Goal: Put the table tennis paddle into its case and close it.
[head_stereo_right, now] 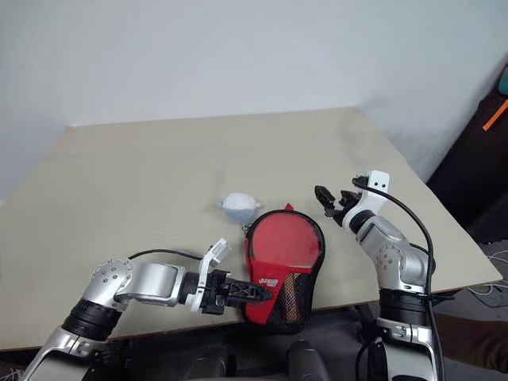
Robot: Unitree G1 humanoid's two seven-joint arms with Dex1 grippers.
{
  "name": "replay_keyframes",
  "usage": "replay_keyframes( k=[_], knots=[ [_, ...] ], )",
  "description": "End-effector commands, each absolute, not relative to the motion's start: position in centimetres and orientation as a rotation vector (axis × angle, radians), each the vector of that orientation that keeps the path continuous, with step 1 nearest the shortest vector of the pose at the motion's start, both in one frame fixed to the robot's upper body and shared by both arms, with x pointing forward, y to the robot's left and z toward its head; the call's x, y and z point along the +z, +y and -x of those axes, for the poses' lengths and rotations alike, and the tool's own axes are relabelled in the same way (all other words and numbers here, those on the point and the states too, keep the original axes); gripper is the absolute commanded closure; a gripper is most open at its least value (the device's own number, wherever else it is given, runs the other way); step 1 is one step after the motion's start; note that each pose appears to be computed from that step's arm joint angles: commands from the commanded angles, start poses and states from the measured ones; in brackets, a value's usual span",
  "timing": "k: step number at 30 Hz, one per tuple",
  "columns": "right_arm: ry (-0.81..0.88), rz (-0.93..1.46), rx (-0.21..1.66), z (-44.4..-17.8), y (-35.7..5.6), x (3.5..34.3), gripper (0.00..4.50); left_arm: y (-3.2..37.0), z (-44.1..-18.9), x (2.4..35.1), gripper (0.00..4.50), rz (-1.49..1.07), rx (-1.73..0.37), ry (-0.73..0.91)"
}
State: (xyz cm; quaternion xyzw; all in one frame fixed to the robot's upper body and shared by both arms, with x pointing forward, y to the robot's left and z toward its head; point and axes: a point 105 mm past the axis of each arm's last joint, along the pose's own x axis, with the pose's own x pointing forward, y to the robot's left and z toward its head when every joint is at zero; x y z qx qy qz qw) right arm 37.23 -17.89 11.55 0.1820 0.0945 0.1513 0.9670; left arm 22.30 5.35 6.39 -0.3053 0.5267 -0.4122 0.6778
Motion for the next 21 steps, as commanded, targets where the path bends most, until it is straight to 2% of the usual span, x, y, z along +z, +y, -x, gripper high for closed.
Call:
replay_keyframes(
  k=[1, 4, 8, 13, 16, 21],
  knots=[
    [0.078, -0.367, 0.347, -37.5, -18.2, 14.7, 0.00, 8.3, -26.5, 6.6, 0.07, 0.561, -0.739, 1.000],
    [0.042, -0.370, 0.386, -37.3, -18.3, 15.9, 0.00, 8.7, -27.6, 8.7, 0.07, 0.379, -0.814, 0.831],
    [0.047, -0.301, 0.469, -37.4, -17.4, 16.5, 0.00, 7.6, -29.1, 10.0, 0.07, 0.094, -0.899, 0.603],
    [0.085, -0.212, 0.525, -38.8, -15.9, 16.3, 0.00, 3.4, -29.0, 12.4, 0.07, 0.051, -1.118, 0.462],
    [0.094, -0.168, 0.547, -39.7, -15.3, 16.4, 0.00, 1.7, -29.2, 11.0, 0.07, -0.007, -1.144, 0.465],
    [0.097, -0.152, 0.586, -40.9, -13.9, 16.9, 0.00, 0.8, -29.3, 6.3, 0.07, -0.183, -1.162, 0.530]
  ],
)
